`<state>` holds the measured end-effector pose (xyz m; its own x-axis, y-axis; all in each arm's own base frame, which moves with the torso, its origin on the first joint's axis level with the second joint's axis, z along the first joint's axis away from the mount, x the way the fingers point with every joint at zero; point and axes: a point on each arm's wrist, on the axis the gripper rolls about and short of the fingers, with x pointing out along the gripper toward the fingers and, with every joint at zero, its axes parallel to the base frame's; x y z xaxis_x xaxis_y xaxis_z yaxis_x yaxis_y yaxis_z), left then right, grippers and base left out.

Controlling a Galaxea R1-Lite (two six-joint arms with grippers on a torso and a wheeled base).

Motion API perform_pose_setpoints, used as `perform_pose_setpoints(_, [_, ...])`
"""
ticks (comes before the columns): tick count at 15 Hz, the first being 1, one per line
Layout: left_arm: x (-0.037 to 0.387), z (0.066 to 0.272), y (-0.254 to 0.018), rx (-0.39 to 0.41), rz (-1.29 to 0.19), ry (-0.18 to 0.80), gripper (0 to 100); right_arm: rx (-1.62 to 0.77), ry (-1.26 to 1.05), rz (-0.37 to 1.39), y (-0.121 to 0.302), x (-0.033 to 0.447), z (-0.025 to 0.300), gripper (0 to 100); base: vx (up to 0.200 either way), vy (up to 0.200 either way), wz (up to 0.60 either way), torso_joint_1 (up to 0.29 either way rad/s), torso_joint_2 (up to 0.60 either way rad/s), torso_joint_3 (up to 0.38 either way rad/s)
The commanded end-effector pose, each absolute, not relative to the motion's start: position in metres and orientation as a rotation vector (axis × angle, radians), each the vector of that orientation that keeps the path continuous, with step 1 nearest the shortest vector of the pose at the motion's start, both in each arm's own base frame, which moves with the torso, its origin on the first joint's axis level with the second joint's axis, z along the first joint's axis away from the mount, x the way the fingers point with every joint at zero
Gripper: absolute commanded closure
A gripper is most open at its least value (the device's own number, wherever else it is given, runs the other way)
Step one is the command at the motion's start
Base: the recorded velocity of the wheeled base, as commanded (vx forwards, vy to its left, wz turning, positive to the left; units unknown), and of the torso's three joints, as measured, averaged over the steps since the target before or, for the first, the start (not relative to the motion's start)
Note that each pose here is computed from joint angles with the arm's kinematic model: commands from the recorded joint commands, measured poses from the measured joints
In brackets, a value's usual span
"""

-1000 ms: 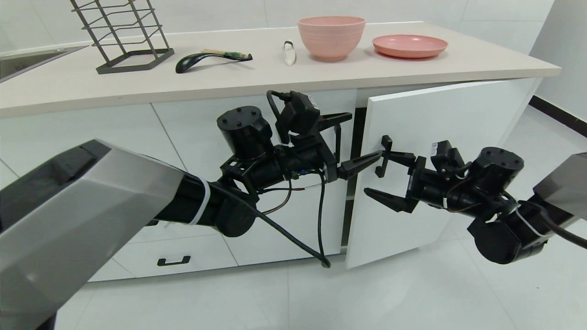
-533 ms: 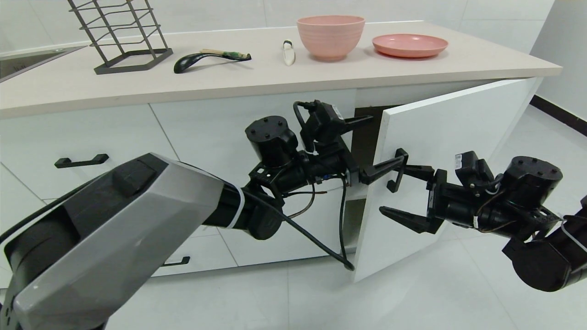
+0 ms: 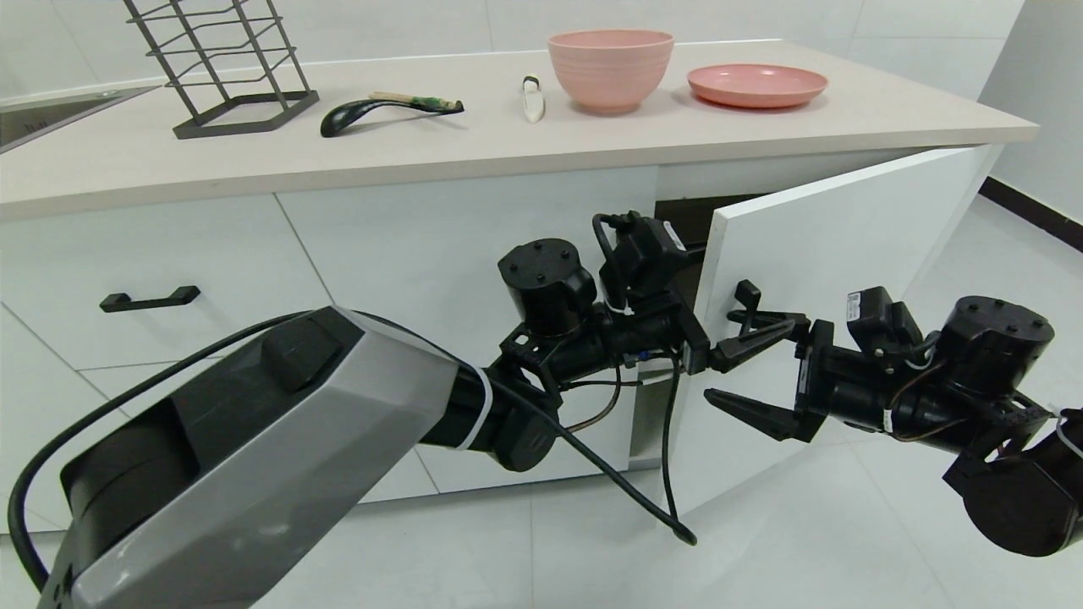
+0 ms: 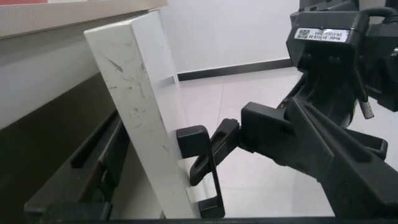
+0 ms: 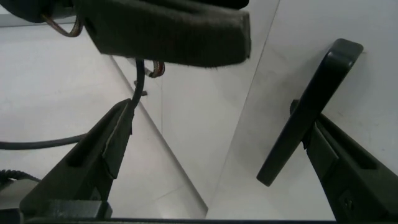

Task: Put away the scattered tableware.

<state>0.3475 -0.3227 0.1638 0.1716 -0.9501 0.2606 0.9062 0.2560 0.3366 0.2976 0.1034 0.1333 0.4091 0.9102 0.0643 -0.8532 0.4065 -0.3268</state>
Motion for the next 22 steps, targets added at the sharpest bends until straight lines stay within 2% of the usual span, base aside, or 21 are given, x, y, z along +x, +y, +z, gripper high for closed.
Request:
perform_pose_setpoints(1, [0.341, 0.161, -0.331, 0.109, -1.345, -0.456, 0, -0.254, -0.229, 1.095, 0.102, 0.300, 0.130, 0, 0.000, 0.000, 0.00, 0.000, 0.00, 0.000])
perform_pose_setpoints(6, [0.341, 0.157, -0.333, 0.109, -1.350, -0.446, 0, -0.256, -0.204, 1.016, 0.083, 0.309, 0.126, 0, 0.000, 0.000, 0.00, 0.000, 0.00, 0.000])
perform_pose_setpoints(9, [0.345, 0.165, -0.336, 0.106, -1.347, -0.484, 0, -0.254, -0.188, 0.982, 0.074, 0.312, 0.122, 0, 0.000, 0.000, 0.00, 0.000, 0.00, 0.000])
perform_pose_setpoints(15, [0.352, 0.154, -0.344, 0.089, -1.356, -0.465, 0, -0.256, -0.189, 0.967, 0.069, 0.304, 0.127, 0, 0.000, 0.000, 0.00, 0.000, 0.00, 0.000])
perform_pose_setpoints(19, [0.352, 0.156, -0.344, 0.086, -1.343, -0.468, 0, -0.258, -0.197, 0.894, 0.056, 0.266, 0.145, 0, 0.000, 0.000, 0.00, 0.000, 0.00, 0.000])
perform_pose_setpoints(22, [0.348, 0.158, -0.348, 0.013, -1.292, -0.424, 0, -0.255, -0.173, 0.840, 0.041, 0.200, 0.150, 0, 0.000, 0.000, 0.00, 0.000, 0.00, 0.000])
